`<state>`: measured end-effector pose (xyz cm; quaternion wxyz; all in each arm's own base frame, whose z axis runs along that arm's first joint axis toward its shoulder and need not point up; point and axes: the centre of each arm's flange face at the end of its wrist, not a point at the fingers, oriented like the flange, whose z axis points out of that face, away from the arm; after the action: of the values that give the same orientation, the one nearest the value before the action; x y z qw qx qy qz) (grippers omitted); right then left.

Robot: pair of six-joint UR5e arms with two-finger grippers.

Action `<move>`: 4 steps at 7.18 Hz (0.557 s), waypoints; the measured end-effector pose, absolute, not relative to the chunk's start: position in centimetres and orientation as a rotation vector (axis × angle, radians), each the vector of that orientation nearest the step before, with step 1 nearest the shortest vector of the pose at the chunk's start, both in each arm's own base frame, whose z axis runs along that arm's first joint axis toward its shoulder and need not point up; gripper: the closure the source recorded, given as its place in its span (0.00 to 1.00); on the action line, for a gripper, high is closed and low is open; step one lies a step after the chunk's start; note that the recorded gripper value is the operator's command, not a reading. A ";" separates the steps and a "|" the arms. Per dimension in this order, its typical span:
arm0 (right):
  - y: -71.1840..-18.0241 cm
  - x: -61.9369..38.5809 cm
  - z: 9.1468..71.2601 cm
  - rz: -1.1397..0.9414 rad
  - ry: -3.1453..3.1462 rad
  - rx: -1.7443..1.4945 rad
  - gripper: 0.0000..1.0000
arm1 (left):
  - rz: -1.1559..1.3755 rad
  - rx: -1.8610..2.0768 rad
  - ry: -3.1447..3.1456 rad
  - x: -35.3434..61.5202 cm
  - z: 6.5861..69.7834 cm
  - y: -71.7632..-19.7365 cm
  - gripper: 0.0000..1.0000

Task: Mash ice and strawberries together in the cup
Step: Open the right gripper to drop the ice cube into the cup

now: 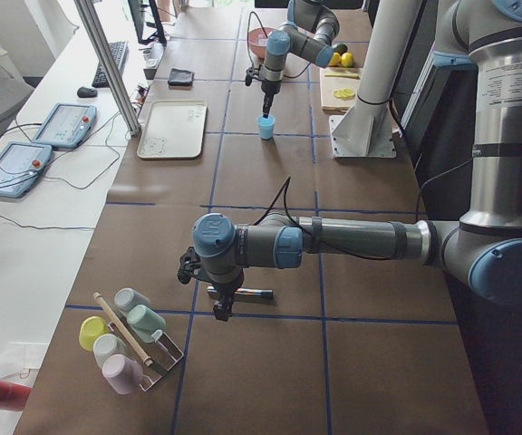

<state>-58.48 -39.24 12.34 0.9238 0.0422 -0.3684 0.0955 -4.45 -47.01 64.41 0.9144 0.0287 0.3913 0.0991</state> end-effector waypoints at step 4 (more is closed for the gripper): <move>-39.2 -58.2 12.8 0.211 -0.749 0.129 0.00 | 0.204 0.059 0.806 -4.4 64.4 -47.0 0.00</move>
<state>-58.18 -39.22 12.80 0.9232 0.0626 -0.3648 0.1030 -4.45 -47.03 64.40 0.9144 0.0288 0.3913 0.0991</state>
